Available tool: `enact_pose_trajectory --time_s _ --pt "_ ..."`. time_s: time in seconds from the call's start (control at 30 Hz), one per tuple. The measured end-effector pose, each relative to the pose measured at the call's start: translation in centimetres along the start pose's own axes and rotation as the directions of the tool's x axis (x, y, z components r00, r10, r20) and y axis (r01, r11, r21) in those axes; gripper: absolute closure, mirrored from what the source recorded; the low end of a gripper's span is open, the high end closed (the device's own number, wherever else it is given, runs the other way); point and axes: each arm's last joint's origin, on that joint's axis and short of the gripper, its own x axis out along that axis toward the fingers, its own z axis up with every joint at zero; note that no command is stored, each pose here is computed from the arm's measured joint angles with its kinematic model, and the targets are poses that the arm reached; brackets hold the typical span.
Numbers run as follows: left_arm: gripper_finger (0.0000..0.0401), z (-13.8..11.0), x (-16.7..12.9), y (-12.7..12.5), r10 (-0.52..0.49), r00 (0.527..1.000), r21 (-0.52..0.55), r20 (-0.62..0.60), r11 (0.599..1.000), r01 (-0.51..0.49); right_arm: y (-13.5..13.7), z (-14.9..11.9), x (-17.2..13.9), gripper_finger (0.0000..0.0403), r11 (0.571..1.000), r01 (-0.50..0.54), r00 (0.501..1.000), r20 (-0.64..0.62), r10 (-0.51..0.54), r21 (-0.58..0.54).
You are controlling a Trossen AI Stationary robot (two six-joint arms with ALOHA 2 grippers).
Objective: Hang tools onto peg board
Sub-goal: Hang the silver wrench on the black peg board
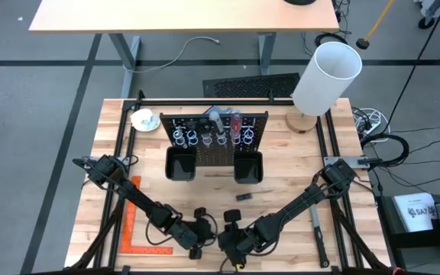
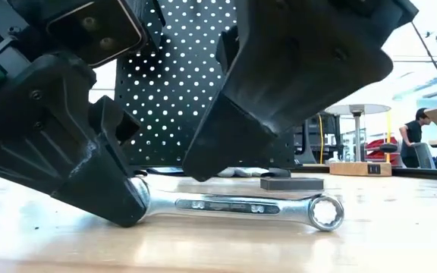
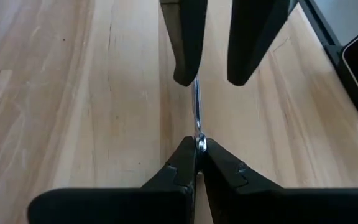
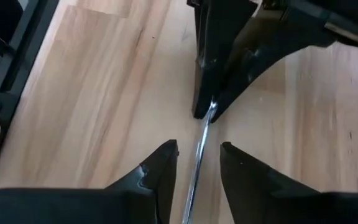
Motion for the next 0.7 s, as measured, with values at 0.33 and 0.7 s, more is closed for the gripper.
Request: enact_pose_trajectory --time_s 0.33,0.7 --pt "0.0383 1.1 0.1 -0.5 0.026 1.000 0.051 0.003 0.998 -0.026 -0.6 -0.2 1.0 0.0314 0.997 -0.050 0.998 -0.036 0.053 0.064" --pt "0.0383 1.2 0.0 -0.7 0.037 0.999 0.072 0.016 0.997 -0.038 -1.1 -0.6 1.7 0.0314 0.994 -0.033 0.996 -0.079 0.042 0.103"
